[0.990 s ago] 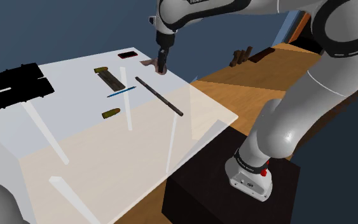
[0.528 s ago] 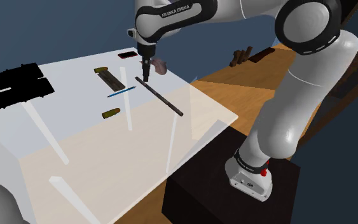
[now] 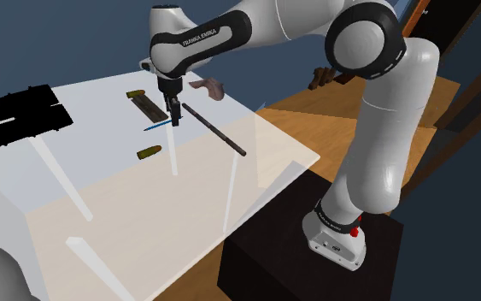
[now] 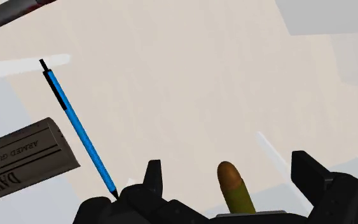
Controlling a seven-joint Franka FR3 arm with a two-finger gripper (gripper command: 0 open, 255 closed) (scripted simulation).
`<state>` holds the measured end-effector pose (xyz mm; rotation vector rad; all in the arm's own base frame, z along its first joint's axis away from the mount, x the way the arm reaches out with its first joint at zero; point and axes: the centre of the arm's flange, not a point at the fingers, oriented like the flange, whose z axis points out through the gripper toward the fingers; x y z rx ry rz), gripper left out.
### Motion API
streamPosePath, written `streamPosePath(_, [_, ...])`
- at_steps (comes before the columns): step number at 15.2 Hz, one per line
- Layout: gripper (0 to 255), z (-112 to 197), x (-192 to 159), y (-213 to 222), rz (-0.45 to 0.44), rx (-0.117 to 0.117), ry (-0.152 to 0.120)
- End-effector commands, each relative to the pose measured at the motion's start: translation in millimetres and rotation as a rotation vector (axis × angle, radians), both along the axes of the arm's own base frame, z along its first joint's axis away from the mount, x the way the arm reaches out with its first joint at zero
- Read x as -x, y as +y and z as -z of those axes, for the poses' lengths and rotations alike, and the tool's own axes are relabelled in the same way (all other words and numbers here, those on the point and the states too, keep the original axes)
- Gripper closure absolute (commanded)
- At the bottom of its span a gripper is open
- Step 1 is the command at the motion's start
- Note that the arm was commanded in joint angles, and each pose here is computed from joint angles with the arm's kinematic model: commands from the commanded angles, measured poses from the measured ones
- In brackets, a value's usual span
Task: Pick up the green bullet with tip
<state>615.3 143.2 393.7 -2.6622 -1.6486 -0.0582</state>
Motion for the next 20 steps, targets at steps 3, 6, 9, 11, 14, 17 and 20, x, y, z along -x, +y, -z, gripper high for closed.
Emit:
streamPosePath(3, [0,31.8,-14.3,41.2,-0.142,-0.004,0.013])
streamPosePath(6, [0,54.0,-21.0,73.3,-0.247,-0.006,0.022])
streamPosePath(9, [0,71.3,-23.6,98.8,-0.330,-0.008,0.029])
streamPosePath(11, [0,81.9,-23.6,98.8,-0.330,-0.008,0.029])
streamPosePath(14, [0,97.7,-23.6,98.8,-0.330,-0.008,0.029])
streamPosePath(17, [0,111.3,-23.6,98.8,-0.330,-0.008,0.029])
streamPosePath(20, [255,111.6,-24.0,98.6,-0.330,-0.008,0.029])
